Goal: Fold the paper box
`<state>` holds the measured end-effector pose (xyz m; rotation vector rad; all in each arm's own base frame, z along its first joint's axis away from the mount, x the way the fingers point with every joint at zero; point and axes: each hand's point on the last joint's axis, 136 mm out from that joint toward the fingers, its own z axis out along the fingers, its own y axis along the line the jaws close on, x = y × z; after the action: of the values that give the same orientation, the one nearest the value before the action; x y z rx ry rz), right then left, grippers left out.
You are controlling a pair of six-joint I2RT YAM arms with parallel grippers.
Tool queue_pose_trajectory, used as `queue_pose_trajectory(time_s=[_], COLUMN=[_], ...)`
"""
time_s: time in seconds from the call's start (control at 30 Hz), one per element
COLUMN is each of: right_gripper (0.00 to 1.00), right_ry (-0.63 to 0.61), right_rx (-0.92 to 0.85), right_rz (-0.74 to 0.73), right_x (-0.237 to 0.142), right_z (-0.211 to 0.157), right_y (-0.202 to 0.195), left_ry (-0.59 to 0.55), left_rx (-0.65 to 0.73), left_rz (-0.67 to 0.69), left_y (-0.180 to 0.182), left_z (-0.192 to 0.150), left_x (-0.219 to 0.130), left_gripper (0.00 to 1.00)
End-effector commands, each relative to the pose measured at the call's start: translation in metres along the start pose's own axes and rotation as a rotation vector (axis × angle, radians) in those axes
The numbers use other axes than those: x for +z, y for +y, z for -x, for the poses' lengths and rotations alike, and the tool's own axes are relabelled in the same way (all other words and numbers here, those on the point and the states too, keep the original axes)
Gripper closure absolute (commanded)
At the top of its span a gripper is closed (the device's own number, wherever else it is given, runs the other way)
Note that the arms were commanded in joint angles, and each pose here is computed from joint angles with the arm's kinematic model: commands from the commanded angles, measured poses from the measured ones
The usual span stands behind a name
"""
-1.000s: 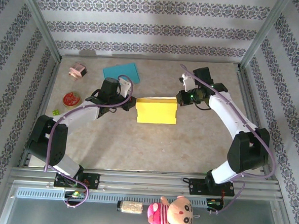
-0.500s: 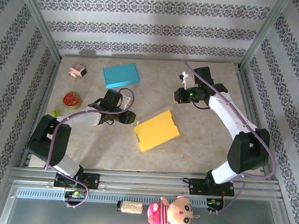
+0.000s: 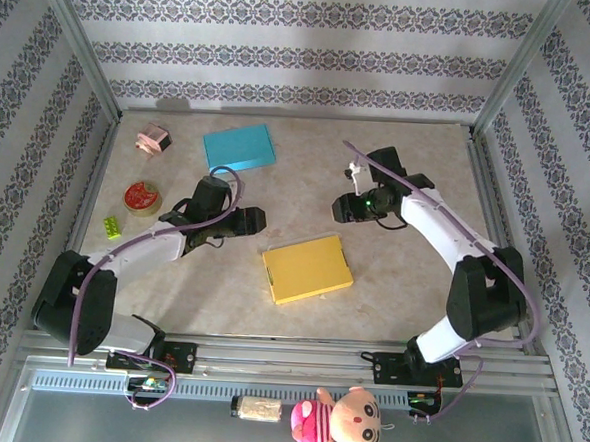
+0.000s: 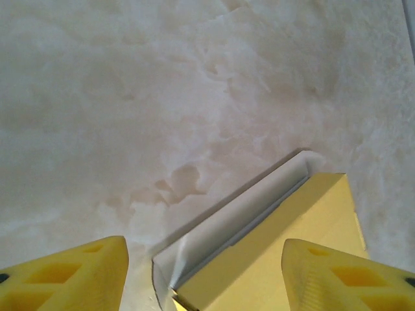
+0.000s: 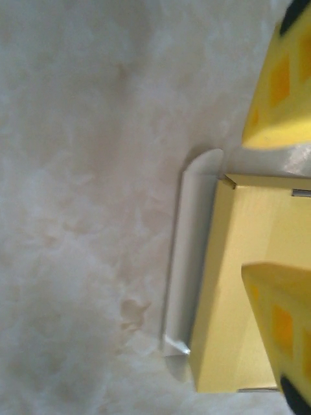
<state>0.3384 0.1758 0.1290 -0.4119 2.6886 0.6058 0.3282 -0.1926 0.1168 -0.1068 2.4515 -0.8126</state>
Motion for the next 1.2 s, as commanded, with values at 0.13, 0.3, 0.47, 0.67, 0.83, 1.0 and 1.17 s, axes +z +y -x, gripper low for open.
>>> queue_pose_trajectory(time_s=[0.13,0.3,0.47,0.67,0.83,1.0,1.17], right_gripper=[0.32,0.39,0.33,0.02,0.02,0.03,0.29], right_ry=[0.128,0.061,0.079,-0.109,-0.131,-0.079,-0.039], right_rx=[0.145,0.202,0.295,0.659,0.798,0.815,0.783], right_rz=[-0.086,-0.116,-0.226,-0.059,0.014,0.113,0.063], right_x=[0.009,0.005,0.018,0.005,0.019,0.046,0.068], right_z=[-0.064,-0.088,-0.119,-0.138,-0.135,-0.120,-0.127], right_y=[0.025,0.053,0.047,0.041,0.037,0.052,0.046], left_ry=[0.034,0.075,0.127,0.116,0.110,0.116,0.112], left_rx=[-0.113,-0.130,-0.166,-0.081,-0.071,-0.084,-0.105], left_rz=[0.195,0.152,0.073,0.077,0.062,0.036,0.014], left_y=[0.034,0.031,0.022,0.020,0.017,0.016,0.015], left_z=[-0.014,-0.014,-0.014,-0.005,-0.001,-0.006,-0.010], left_x=[-0.006,0.014,0.031,0.034,0.037,0.040,0.040], left_gripper=[0.35,0.33,0.28,0.25,0.24,0.23,0.23])
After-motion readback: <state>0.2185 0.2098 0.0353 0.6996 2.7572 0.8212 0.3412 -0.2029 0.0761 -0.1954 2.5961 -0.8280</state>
